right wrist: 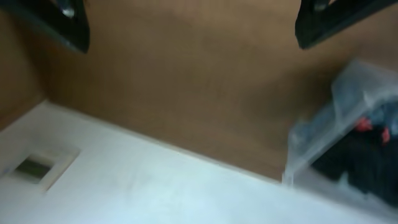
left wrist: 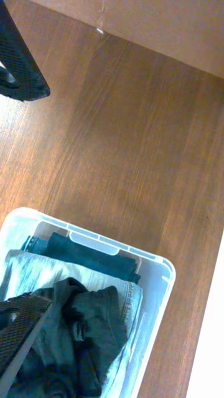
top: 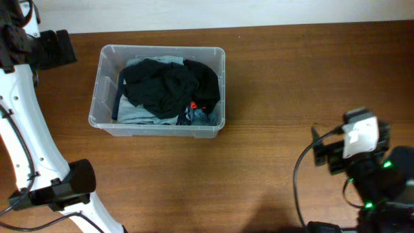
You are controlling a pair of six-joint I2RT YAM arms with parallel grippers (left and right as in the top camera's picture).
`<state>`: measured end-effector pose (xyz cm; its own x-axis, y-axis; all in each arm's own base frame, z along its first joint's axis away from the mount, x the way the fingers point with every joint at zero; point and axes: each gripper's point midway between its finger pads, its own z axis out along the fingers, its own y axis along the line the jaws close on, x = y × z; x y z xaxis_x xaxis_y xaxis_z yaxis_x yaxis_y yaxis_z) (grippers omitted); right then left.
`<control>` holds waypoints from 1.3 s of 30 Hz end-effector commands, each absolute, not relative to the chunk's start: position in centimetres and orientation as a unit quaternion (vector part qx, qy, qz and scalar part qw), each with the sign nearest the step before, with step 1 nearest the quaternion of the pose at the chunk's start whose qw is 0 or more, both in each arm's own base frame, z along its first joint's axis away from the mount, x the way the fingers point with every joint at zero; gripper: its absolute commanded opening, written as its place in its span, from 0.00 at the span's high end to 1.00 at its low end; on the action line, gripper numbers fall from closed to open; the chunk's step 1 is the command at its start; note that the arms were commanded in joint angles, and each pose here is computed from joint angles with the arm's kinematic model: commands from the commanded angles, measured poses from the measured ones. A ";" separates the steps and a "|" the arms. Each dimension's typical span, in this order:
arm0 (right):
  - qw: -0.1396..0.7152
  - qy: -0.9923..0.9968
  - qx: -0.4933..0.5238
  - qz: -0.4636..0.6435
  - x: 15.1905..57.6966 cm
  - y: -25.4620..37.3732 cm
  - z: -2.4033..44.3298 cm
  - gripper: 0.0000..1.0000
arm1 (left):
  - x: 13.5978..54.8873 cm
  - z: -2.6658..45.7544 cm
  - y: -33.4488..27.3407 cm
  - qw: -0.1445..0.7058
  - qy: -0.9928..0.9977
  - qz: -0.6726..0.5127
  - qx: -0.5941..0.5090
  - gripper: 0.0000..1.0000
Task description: Pack container
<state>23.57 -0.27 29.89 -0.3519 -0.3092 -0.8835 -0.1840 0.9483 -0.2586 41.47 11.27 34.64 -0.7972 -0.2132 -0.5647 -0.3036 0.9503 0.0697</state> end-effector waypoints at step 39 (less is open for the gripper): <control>0.558 0.829 -0.034 0.037 21.5 0.6 11.6 0.02 | 40.9 36.0 11.2 0.305 0.938 0.080 -0.142 0.00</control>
<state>21.54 0.49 11.71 -0.3785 -0.0290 -0.9251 -0.0966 0.9953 0.0083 41.44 11.26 34.71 -0.7964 -0.2131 -0.5660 -0.3035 0.9503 0.0693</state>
